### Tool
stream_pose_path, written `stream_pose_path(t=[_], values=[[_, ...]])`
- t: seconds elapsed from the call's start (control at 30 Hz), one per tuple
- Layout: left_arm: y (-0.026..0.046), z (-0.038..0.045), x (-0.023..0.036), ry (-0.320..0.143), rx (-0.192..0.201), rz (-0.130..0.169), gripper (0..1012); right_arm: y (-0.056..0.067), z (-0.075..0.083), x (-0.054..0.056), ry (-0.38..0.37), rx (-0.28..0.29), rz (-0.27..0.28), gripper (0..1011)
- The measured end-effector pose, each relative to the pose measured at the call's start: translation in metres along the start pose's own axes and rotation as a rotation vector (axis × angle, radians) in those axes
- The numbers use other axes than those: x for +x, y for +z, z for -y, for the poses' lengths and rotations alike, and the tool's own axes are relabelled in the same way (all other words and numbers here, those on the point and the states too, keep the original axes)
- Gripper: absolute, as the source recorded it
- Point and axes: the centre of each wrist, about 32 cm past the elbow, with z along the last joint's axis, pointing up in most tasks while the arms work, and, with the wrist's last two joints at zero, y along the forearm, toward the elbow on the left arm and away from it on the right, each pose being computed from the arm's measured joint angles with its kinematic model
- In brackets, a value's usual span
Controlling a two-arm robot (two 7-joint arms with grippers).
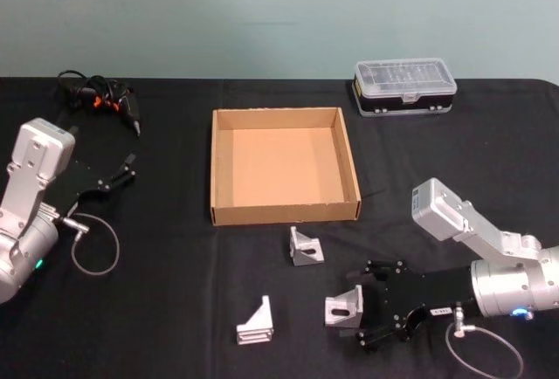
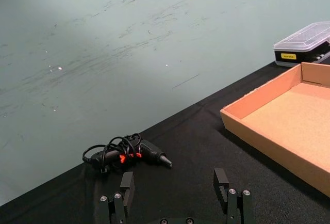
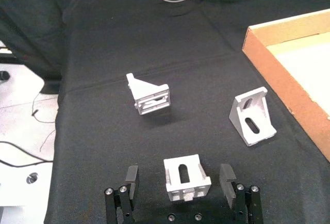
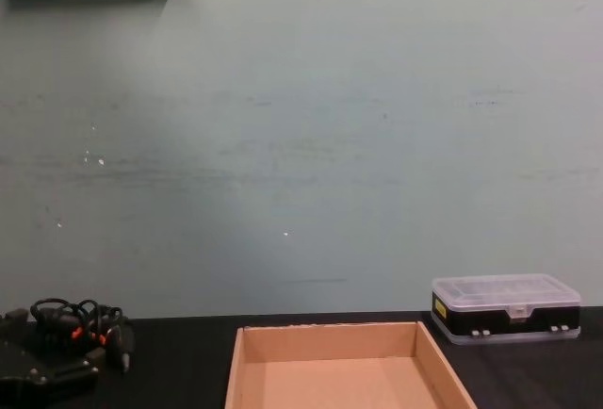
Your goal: Use one hand to pick up the angle iron from the table and place it into the box.
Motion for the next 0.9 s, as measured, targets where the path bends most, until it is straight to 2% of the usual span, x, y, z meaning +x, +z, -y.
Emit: stream_pose_path(t=[0.7, 0.83, 0.9], values=[[0.0, 0.0, 0.0, 0.0, 0.0, 0.0, 1011, -0.0023, -0.0065, 0.0006, 0.01, -0.018, 0.005, 1000], [0.0, 0.0, 0.0, 0.0, 0.0, 0.0, 1011, -0.002, -0.0077, 0.0006, 0.004, -0.02, 0.007, 934], [0.0, 0.0, 0.0, 0.0, 0.0, 0.0, 1011, -0.002, -0.0081, 0.0006, 0.001, -0.02, 0.008, 862]])
